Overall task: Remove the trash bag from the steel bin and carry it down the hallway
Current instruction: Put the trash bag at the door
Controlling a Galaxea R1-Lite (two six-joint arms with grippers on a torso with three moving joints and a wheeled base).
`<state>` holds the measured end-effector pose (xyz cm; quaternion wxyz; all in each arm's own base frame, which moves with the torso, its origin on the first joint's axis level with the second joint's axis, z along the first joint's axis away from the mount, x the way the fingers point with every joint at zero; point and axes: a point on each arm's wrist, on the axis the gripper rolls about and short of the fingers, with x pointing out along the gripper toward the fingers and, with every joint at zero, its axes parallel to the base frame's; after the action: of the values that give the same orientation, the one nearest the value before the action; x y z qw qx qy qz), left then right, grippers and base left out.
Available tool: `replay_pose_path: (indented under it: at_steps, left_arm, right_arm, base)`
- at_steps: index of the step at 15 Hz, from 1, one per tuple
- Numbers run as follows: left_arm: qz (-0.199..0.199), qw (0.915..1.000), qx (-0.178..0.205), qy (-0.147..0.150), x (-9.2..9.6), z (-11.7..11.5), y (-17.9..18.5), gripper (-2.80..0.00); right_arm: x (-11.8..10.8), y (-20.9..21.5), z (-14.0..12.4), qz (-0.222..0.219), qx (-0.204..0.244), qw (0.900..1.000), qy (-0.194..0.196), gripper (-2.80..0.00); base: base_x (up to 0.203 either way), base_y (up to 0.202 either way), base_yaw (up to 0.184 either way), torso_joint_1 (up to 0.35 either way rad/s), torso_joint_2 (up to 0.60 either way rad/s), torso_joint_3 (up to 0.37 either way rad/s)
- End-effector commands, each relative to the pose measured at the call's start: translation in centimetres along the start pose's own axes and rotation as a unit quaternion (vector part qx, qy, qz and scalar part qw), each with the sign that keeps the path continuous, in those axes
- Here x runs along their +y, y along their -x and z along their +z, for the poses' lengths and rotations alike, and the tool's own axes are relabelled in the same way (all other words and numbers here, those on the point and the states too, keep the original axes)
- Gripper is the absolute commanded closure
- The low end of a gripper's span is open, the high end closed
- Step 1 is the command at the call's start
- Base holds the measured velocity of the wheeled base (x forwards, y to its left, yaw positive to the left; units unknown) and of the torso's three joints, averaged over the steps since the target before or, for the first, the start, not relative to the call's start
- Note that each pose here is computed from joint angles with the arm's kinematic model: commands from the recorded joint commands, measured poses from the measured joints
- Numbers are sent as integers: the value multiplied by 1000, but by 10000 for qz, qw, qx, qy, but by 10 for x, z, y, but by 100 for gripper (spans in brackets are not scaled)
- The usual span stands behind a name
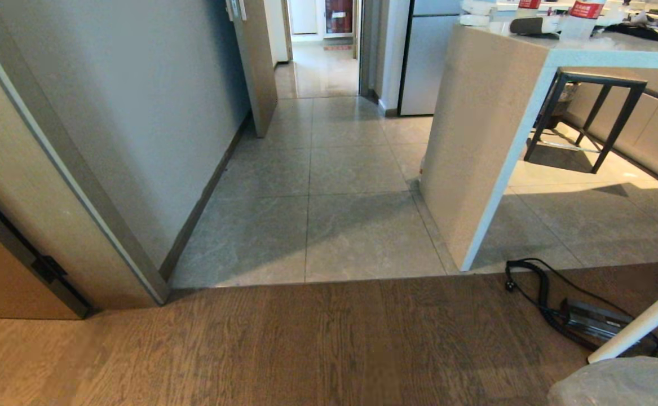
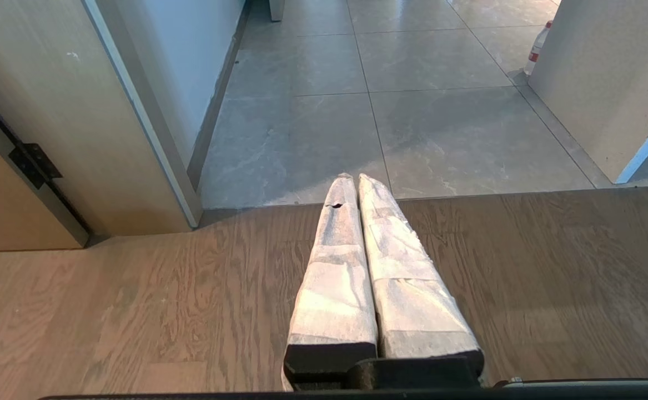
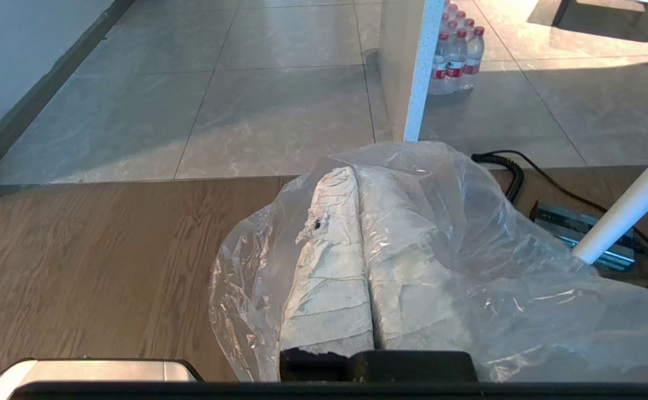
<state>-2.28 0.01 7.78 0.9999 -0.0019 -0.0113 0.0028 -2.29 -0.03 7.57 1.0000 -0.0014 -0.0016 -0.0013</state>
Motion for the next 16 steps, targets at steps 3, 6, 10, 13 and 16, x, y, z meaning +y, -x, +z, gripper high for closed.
replay_pose_path:
  at_steps: [3,6,10,13,16]
  left_arm:
    - [2,10000,59,4,0,-3,-1,0]
    - [2,10000,58,-2,0,-3,-1,0]
    - [2,10000,57,4,0,-3,-1,0]
    - [2,10000,53,4,0,-3,-1,0]
    - [2,10000,59,4,0,-3,-1,0]
  right_arm:
    - [0,0,0,5,8,10000,2,0]
    - [0,0,0,5,1,10000,1,0]
    - [0,0,0,5,1,10000,1,0]
    - [0,0,0,5,1,10000,1,0]
    - [0,0,0,3,2,10000,2,0]
  base:
    - [0,0,0,0,0,0]
    - [0,0,0,0,0,0]
    - [0,0,0,0,0,0]
    - [0,0,0,0,0,0]
    - [0,0,0,0,0,0]
